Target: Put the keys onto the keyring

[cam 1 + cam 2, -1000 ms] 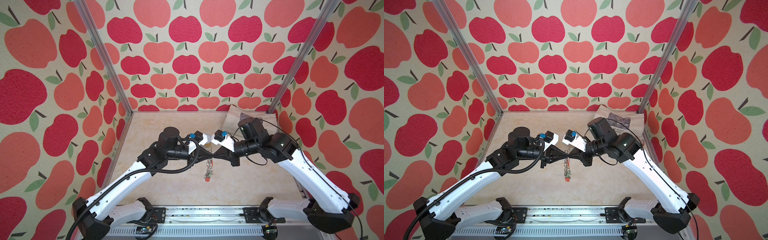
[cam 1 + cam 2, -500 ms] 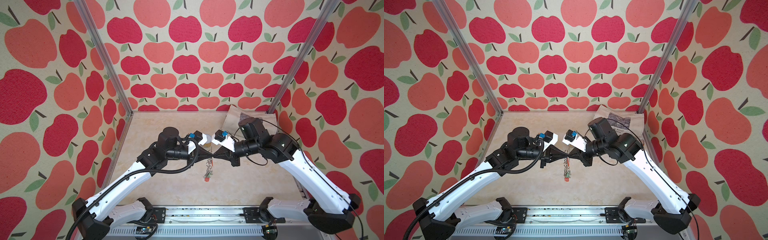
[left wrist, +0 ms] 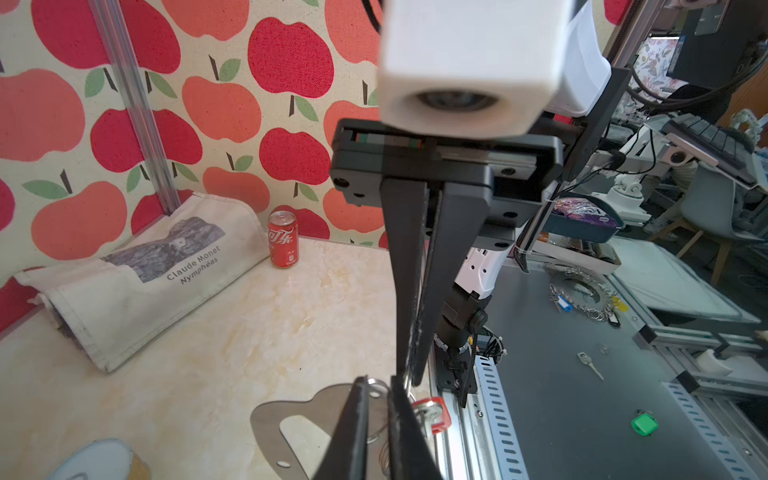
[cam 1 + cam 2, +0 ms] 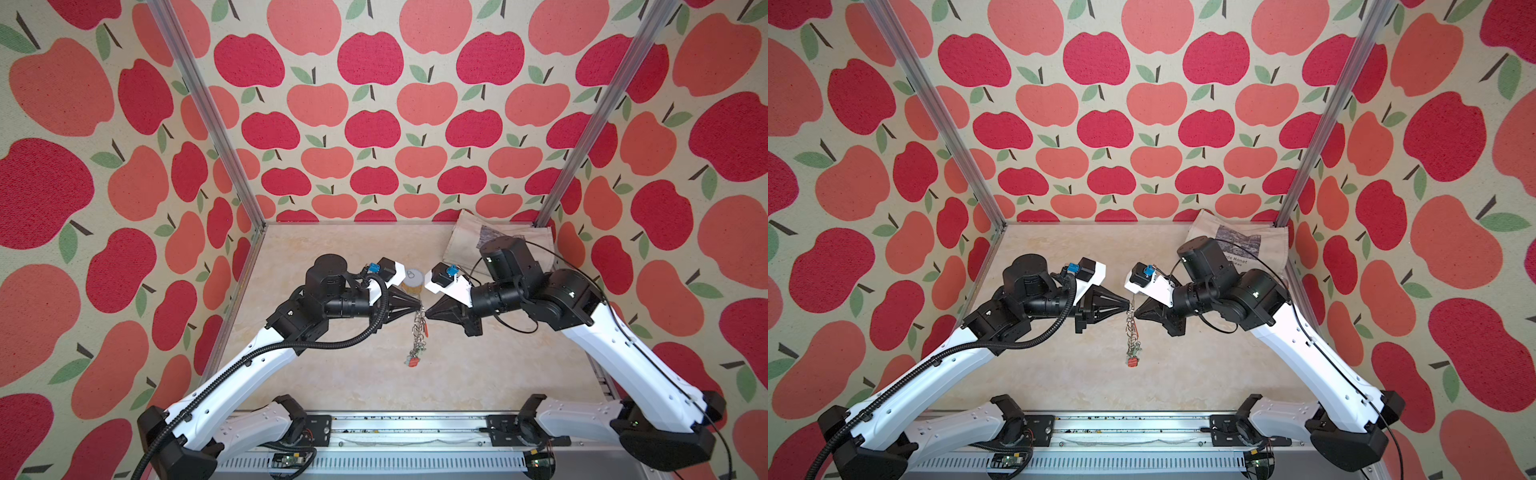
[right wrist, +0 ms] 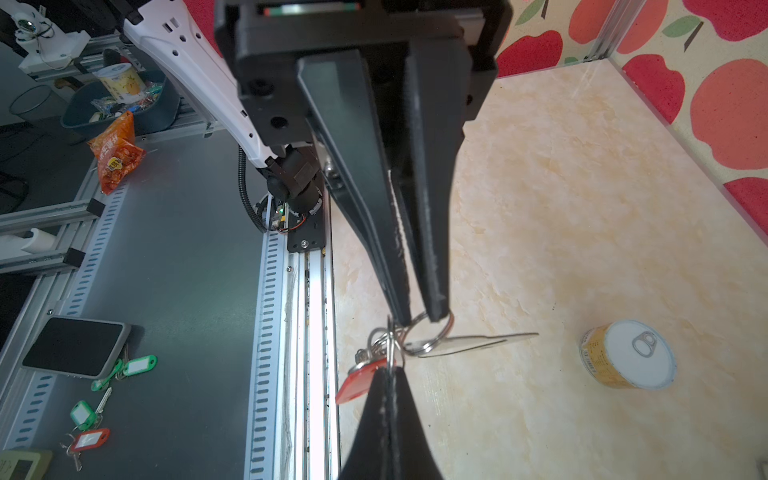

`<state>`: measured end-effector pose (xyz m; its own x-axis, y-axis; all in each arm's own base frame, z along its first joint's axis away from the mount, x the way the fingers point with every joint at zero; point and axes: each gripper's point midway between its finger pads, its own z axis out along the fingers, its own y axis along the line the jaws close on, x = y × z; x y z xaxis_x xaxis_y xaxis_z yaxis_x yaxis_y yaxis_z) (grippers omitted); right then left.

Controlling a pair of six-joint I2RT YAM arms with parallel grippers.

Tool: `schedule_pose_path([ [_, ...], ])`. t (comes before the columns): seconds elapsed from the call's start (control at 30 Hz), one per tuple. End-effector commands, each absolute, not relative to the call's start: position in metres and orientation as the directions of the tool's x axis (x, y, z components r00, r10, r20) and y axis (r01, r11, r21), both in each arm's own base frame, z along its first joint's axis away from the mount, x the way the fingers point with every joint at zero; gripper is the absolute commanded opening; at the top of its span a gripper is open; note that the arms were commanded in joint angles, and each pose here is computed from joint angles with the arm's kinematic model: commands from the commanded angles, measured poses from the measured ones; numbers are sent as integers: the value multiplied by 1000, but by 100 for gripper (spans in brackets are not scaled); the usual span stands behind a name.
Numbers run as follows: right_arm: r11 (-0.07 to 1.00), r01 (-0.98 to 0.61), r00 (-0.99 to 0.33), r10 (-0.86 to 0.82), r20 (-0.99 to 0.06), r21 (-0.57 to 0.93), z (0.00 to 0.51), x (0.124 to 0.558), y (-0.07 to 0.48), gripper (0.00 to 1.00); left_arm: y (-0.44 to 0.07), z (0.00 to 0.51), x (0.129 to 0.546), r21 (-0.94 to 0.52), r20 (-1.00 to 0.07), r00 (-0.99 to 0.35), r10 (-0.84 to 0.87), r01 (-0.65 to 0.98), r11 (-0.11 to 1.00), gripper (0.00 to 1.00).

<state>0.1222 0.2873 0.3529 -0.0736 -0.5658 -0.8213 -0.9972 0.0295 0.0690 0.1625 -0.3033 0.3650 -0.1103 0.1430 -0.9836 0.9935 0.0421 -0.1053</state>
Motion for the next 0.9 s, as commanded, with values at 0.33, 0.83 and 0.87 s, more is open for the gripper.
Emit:
schedule_pose_path([
  [0.33, -11, -1000, -17, -537, -843, 27, 360, 116, 287, 0, -286, 390, 135, -225, -971, -208, 117, 961, -159, 41],
  [0.83, -57, -997, -15, -493, -870, 50, 369, 110, 294, 0, -300, 376, 146, -260, -959, -239, 154, 956, -135, 44],
  [0.87, -57, -997, -14, -495, -869, 49, 368, 109, 294, 0, -300, 376, 147, -258, -959, -238, 152, 957, -132, 44],
])
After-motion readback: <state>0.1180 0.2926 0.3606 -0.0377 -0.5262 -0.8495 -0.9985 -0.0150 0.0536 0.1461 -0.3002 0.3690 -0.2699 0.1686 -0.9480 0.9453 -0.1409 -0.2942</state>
